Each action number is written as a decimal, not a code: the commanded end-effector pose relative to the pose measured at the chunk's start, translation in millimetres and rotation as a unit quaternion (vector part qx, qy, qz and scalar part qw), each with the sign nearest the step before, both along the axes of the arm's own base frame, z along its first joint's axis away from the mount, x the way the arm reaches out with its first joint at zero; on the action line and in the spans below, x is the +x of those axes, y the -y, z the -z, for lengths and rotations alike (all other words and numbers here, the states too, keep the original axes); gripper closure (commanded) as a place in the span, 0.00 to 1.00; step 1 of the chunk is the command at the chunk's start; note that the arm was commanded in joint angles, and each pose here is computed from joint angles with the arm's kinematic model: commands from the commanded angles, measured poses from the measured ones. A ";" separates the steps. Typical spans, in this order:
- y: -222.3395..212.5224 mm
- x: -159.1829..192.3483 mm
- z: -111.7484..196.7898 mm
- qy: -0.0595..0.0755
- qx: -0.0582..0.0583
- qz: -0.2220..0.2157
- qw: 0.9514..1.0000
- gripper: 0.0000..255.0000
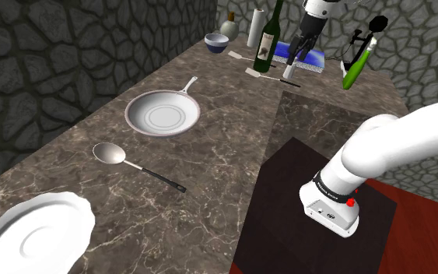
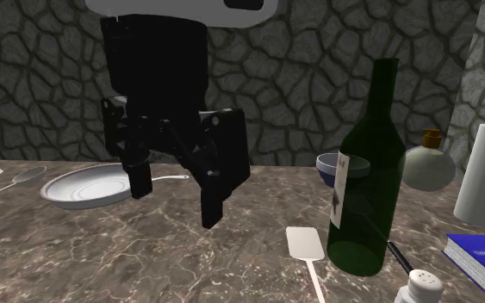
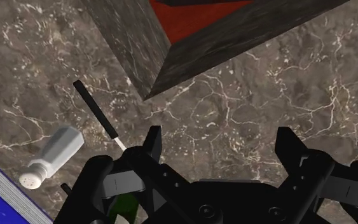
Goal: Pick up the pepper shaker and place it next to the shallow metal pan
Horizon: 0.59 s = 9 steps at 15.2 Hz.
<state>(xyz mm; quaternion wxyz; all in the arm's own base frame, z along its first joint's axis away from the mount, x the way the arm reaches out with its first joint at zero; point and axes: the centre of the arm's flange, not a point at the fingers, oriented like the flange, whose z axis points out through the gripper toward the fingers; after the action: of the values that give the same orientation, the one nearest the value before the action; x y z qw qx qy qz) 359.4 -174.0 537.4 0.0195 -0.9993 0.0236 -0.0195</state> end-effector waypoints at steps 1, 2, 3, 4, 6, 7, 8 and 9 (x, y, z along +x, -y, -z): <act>24.3 6.3 6.1 0.003 -0.001 -0.004 1.000 0.00; 36.4 10.2 9.3 0.004 0.000 -0.005 1.000 0.00; 48.5 14.1 12.6 0.005 0.000 -0.007 1.000 0.00; 60.6 18.1 15.9 0.006 0.000 -0.009 1.000 0.00; 84.7 26.3 22.4 0.009 0.000 -0.012 1.000 0.00; 96.7 30.4 25.6 0.010 0.000 -0.013 1.000 0.00; 108.8 34.6 28.8 0.011 0.000 -0.015 1.000 0.00; 120.8 38.8 32.0 0.012 0.000 -0.017 1.000 0.00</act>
<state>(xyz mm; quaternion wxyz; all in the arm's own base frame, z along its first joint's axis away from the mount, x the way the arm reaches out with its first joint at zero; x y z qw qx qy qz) 396.6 -282.4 510.7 0.0206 -0.9993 0.0094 -0.0306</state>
